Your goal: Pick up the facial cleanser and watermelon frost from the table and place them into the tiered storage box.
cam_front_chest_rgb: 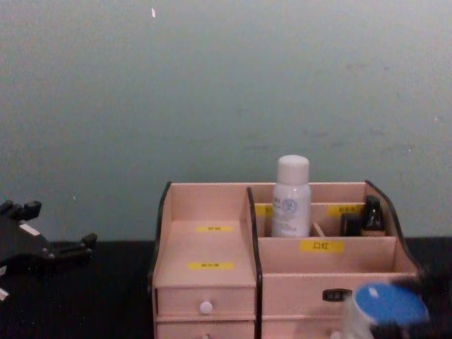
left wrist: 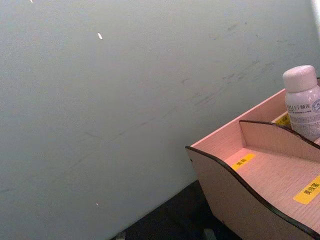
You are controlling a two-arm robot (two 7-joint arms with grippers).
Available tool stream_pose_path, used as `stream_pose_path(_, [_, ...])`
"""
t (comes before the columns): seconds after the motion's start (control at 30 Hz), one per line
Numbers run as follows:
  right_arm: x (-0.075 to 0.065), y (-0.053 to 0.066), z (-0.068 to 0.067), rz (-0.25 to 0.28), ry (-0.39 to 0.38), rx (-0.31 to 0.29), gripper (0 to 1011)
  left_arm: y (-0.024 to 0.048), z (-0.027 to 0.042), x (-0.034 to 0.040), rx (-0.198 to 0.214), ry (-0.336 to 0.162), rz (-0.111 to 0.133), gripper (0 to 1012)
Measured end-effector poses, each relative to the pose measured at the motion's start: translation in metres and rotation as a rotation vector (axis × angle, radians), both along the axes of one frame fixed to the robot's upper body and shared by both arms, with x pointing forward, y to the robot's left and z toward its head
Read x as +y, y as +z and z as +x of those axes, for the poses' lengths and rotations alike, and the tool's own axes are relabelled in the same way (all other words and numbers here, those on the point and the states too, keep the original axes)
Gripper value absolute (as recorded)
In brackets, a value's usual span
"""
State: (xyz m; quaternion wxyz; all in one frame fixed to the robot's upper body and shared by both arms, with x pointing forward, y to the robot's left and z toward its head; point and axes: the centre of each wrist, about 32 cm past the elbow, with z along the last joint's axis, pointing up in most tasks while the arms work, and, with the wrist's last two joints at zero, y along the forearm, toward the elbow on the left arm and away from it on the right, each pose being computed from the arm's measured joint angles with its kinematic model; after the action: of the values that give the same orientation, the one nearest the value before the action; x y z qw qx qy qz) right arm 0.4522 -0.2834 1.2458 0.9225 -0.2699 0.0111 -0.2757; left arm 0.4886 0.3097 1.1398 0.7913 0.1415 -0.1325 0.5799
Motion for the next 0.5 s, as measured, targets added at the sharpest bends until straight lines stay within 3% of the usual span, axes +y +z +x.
stream_pose_path(0.23, [0.018, 0.030, 0.026, 0.018, 0.053, -0.072, 728, 0.0000, 0.0000, 0.0000, 0.000, 0.000, 0.000, 1001])
stream_pose_path(0.27, [0.018, 0.030, 0.026, 0.018, 0.053, -0.072, 728, 0.0000, 0.0000, 0.0000, 0.000, 0.000, 0.000, 1001])
stream_pose_path(0.37, [0.029, 0.040, 0.044, 0.024, 0.074, -0.095, 728, 0.0000, 0.0000, 0.0000, 0.000, 0.000, 0.000, 1001])
stream_pose_path(0.5, [0.040, 0.046, 0.060, 0.025, 0.086, -0.110, 728, 0.0000, 0.0000, 0.0000, 0.000, 0.000, 0.000, 1001])
